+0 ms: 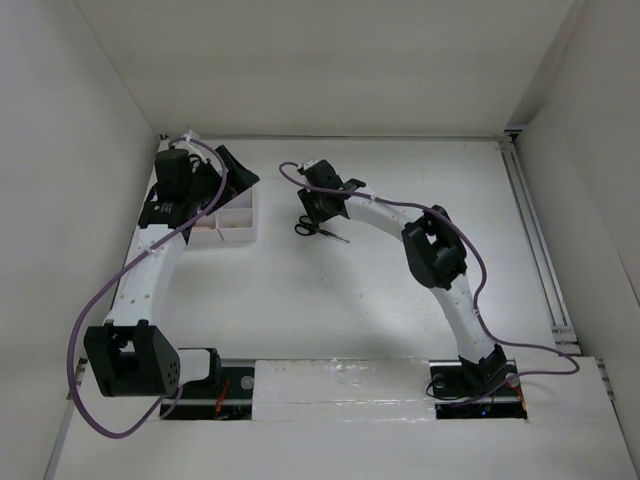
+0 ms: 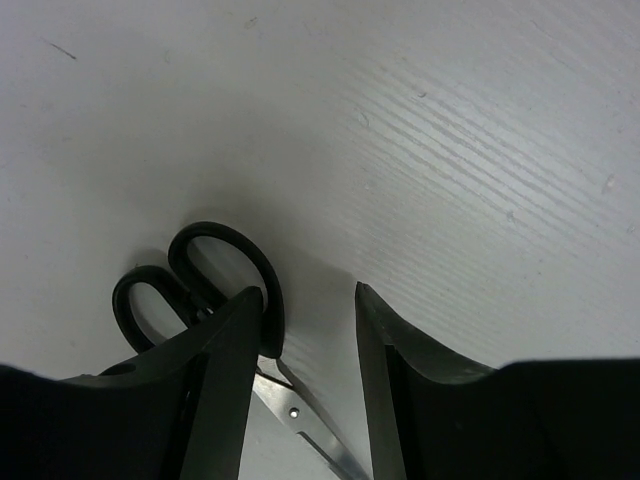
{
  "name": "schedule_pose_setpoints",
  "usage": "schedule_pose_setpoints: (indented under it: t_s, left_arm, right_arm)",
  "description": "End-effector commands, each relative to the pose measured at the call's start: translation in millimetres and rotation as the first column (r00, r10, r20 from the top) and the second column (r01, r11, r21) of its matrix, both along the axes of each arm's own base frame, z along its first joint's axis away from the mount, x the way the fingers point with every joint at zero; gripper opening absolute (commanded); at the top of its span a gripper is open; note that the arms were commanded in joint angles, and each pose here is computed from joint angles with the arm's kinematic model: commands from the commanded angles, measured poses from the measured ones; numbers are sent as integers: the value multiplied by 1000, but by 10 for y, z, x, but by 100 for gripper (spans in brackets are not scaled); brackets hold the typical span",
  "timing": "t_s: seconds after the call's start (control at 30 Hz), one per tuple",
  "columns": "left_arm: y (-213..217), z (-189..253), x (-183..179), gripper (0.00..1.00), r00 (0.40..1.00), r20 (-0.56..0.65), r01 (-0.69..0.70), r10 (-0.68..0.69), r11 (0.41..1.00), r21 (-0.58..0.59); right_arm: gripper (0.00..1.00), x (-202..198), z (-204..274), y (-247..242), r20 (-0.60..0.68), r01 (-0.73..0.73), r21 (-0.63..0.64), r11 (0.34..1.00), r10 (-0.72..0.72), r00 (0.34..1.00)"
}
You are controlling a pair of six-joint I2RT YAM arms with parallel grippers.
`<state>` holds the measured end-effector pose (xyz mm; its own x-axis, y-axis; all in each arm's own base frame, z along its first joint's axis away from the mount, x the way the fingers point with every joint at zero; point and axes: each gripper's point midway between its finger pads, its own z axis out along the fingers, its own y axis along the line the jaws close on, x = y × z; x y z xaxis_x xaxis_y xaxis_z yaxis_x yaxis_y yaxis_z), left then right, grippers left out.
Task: Sort the stationery into containers
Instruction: Pick up the scissors from the center of the board.
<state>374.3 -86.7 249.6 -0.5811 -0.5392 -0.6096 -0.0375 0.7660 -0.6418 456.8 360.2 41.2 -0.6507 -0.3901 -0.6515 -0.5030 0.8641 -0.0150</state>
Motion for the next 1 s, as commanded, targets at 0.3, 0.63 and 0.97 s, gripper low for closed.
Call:
schedule_pose_setpoints:
  t_s: [0.3,0.63,0.97]
  left_arm:
    - [2,176,0,100,997,77,15,-16,1000,5]
    - [-49,196,-4,100,995,86,56,-56,998,5]
    - [-607,344,-270,100,887,189,445,-421,889,-107]
  right_arm:
    - [24,-205,-345,4,-198,-98,-147,984,68,978]
    - [0,-170,-3,-47,-184,0,14,1000,3,983]
    - [0,-9,1615,-103,65,226,475,850,-290,955]
